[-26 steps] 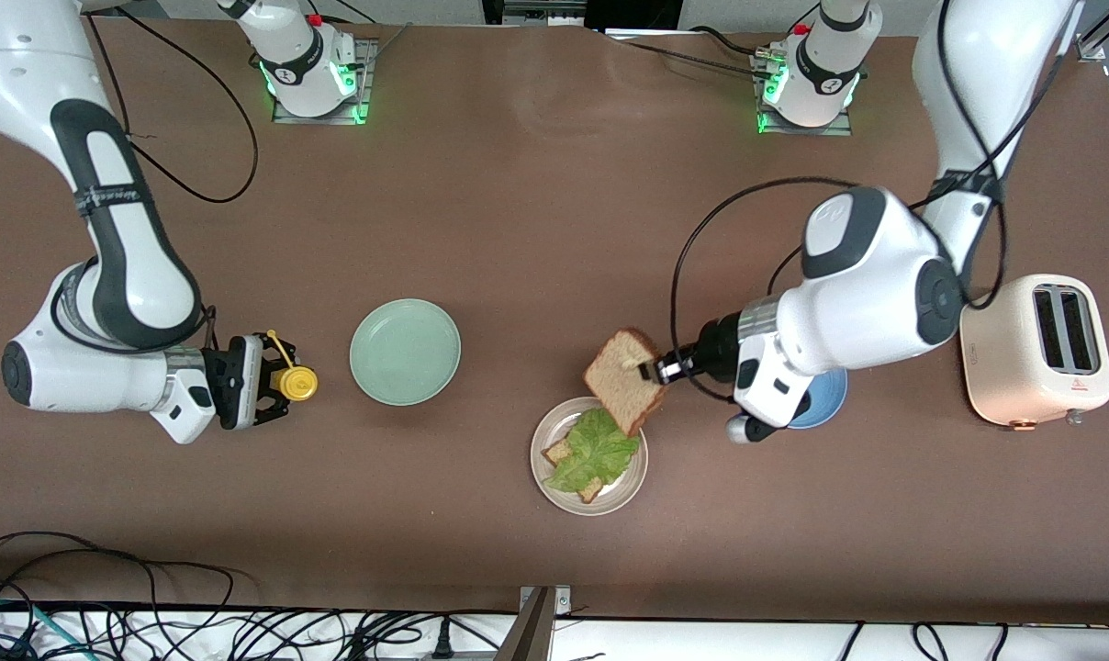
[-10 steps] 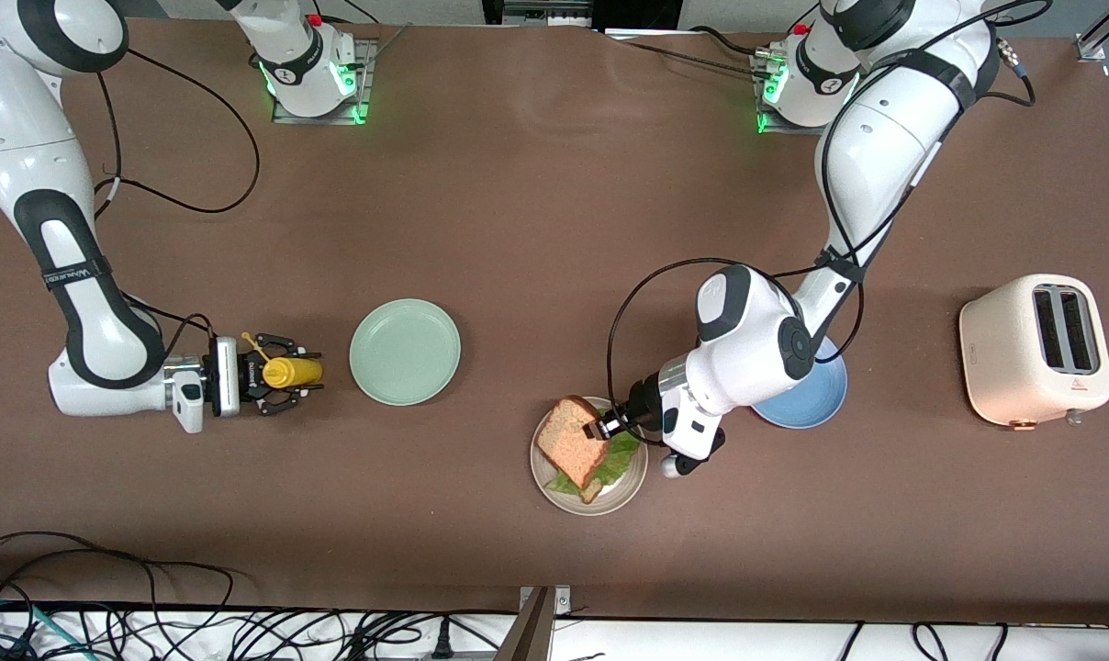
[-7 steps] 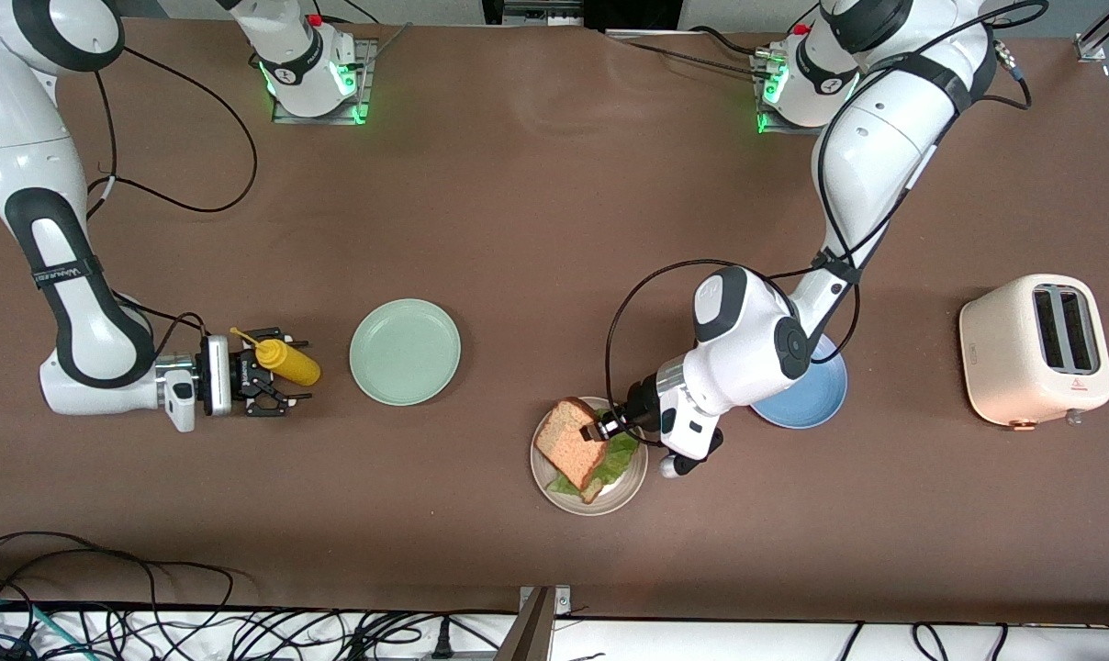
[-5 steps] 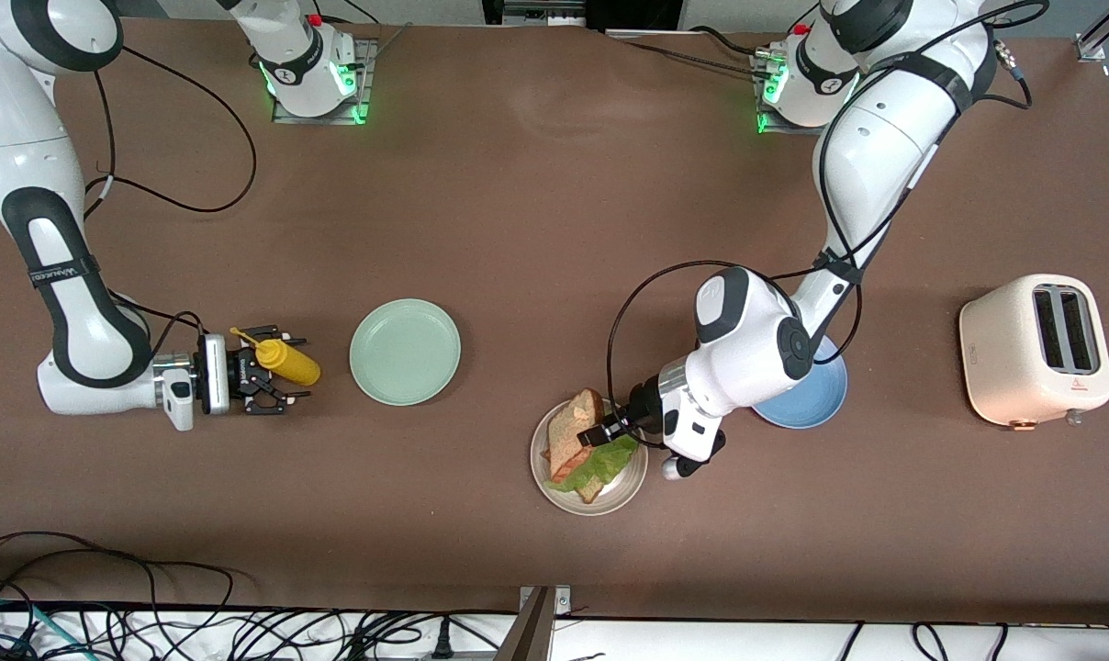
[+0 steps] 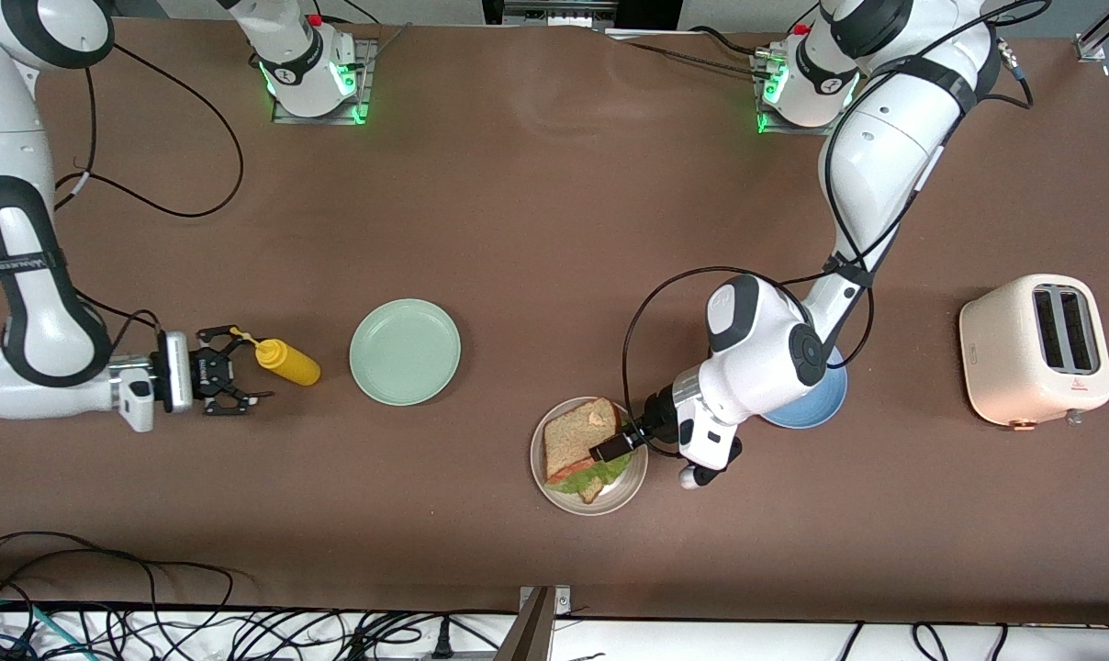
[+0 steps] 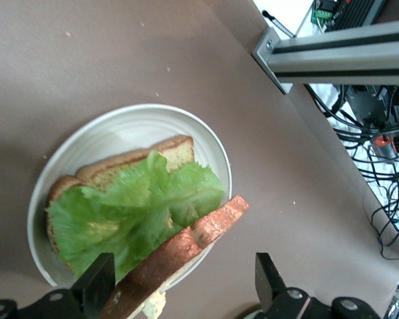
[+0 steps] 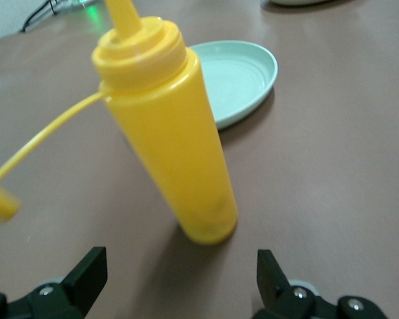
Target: Make sandwich on beige plate with both arms
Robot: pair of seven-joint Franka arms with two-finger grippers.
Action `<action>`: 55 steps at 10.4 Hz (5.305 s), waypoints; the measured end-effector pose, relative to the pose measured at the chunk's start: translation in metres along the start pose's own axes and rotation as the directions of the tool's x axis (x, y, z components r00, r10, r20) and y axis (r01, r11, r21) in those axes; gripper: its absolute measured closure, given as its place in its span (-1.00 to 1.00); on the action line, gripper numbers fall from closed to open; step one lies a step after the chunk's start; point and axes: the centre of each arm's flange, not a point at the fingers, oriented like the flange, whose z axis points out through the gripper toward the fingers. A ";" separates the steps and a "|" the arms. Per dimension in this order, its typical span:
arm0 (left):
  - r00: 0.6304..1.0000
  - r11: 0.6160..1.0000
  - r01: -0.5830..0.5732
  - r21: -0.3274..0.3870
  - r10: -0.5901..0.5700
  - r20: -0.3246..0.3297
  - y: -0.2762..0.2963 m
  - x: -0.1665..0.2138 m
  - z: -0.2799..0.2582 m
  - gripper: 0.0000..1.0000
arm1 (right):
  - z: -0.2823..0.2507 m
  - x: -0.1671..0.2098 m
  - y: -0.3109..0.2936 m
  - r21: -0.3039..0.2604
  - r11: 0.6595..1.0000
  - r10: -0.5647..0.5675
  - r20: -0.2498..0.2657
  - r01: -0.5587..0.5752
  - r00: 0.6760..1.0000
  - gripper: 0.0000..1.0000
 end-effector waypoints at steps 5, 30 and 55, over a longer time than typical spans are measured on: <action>0.999 1.000 -0.003 0.013 0.004 -0.051 -0.010 0.026 -0.012 -0.88 | -0.110 0.033 -0.018 -0.109 0.993 -0.015 0.261 0.045 0.965 -1.00; 0.880 0.657 -0.471 0.589 0.396 0.262 -0.017 0.026 -0.398 -1.00 | -0.131 0.395 -0.166 -0.729 0.156 0.959 -0.051 -0.667 0.280 -1.00; 0.882 0.664 -0.468 0.583 0.396 0.257 -0.024 0.038 -0.389 -1.00 | -0.131 0.386 -0.148 -0.722 -0.008 0.990 -0.105 -0.692 0.098 -1.00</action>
